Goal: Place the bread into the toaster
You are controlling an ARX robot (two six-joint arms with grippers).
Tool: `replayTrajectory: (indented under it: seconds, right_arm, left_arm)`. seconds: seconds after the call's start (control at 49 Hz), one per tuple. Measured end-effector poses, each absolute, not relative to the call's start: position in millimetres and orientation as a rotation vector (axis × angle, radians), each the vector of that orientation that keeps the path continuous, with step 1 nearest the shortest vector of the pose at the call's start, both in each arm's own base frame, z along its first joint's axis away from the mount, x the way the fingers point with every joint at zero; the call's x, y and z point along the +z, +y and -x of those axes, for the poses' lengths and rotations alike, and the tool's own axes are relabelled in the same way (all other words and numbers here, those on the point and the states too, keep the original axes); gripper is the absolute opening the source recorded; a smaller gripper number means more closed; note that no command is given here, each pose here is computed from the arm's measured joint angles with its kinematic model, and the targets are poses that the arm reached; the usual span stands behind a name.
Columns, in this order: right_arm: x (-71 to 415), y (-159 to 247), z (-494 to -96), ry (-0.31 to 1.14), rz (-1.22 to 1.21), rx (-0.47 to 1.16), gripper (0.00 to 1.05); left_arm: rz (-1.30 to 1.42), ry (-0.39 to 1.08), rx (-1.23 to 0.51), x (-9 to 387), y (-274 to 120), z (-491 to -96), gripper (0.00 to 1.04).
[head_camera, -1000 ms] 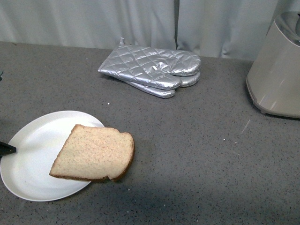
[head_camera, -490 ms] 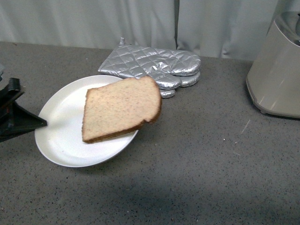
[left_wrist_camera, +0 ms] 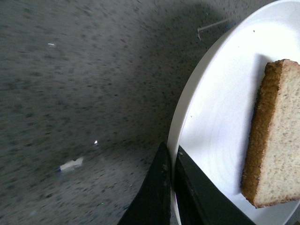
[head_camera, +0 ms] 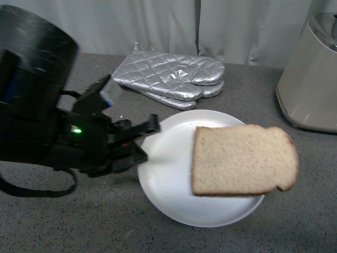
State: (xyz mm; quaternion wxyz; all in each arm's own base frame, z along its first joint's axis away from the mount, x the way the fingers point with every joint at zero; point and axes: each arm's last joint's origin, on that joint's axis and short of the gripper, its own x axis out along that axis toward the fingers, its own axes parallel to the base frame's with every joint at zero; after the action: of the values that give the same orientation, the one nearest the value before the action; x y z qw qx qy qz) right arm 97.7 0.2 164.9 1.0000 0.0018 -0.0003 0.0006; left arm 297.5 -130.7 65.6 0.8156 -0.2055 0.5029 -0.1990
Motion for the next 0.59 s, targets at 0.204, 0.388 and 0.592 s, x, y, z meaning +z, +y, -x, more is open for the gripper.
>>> replayTrajectory:
  seconds: [0.204,0.388,0.592]
  right_arm:
    - [165,0,-98,-0.001,-0.004,0.001,0.95]
    - [165,0,-98,-0.001,-0.004,0.001,0.95]
    - [165,0,-98,-0.001,-0.004,0.001,0.95]
  left_arm:
    - [0.445,1.095,-0.382,55,-169,-313,0.04]
    - [0.463,1.104,-0.373,53,-203,-324,0.04]
    - [0.473,1.1,-0.371,55,-207,-323,0.35]
